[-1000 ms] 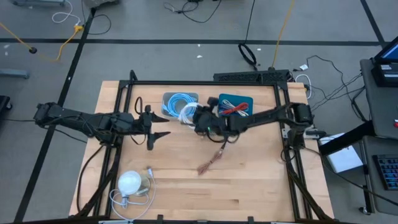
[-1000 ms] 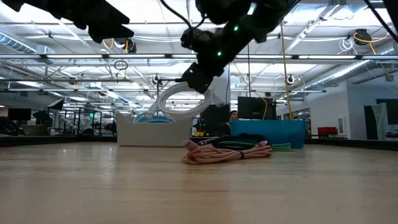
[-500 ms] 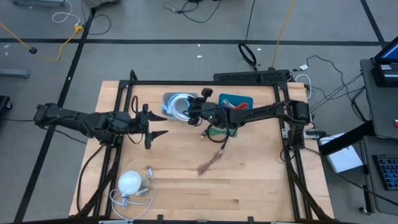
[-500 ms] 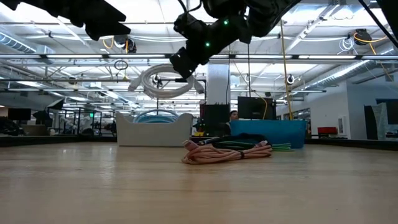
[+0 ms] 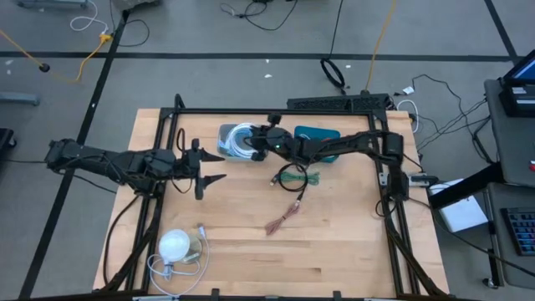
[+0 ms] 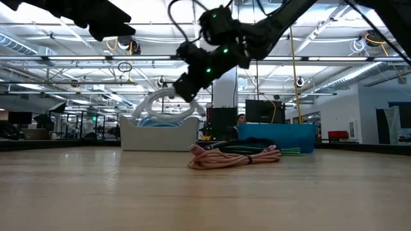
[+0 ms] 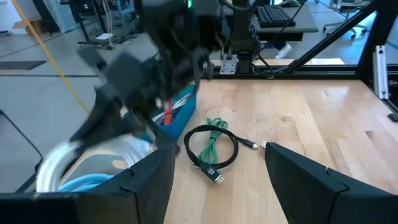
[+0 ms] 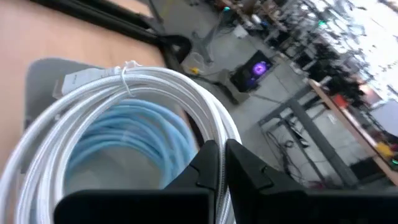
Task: Pick & Place USB Port
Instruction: Put the white hdmi cable into the gray bin, then put the pink charger cable into the blue bin
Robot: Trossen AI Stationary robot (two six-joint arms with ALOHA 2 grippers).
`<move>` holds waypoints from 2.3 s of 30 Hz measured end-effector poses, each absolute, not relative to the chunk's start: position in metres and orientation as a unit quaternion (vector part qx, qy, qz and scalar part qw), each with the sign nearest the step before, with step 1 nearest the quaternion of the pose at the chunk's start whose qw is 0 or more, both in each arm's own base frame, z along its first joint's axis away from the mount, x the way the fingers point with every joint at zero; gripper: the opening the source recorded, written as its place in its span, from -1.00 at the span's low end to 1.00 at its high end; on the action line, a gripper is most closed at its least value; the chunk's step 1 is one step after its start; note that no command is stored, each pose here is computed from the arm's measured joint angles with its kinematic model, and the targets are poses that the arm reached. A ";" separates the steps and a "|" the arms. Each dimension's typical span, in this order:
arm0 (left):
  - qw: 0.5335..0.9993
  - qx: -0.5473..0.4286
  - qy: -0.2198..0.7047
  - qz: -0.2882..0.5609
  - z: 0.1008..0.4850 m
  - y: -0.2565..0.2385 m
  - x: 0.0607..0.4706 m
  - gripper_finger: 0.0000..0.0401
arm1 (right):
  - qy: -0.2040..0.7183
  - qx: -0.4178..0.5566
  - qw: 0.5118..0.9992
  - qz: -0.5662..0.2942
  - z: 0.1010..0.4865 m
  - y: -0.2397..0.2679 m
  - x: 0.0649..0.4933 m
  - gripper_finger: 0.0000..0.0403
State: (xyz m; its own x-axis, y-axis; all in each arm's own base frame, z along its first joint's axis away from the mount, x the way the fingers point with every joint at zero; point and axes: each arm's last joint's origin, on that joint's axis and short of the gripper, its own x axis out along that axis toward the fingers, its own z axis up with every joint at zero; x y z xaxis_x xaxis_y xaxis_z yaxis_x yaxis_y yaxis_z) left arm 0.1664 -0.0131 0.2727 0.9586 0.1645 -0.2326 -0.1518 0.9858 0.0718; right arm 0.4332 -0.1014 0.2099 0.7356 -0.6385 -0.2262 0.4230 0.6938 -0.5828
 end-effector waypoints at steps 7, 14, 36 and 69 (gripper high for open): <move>0.989 0.024 0.124 0.083 0.272 -0.008 0.167 0.27 | 0.239 -0.268 0.893 -0.272 0.194 -0.106 0.470 -0.97; 0.986 0.023 0.138 0.085 0.269 -0.007 0.166 0.27 | 0.258 -0.285 0.887 -0.256 0.183 -0.106 0.485 -0.97; 0.987 0.014 0.137 0.086 0.269 -0.007 0.166 0.27 | 0.281 -0.269 0.861 -0.327 0.182 -0.120 0.479 -0.93; 0.986 0.016 0.142 0.085 0.268 -0.008 0.166 0.27 | 0.213 -0.300 0.876 -0.313 0.184 -0.084 0.468 -0.52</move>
State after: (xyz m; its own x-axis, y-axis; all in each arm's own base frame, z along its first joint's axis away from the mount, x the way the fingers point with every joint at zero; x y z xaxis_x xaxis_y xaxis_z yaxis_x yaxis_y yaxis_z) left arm 0.1658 -0.0075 0.2684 0.9453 0.1727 -0.2768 -0.1638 0.9850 0.0550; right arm 0.4682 -0.0840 0.1838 0.7142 -0.6751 -0.1848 0.4199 0.6245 -0.6585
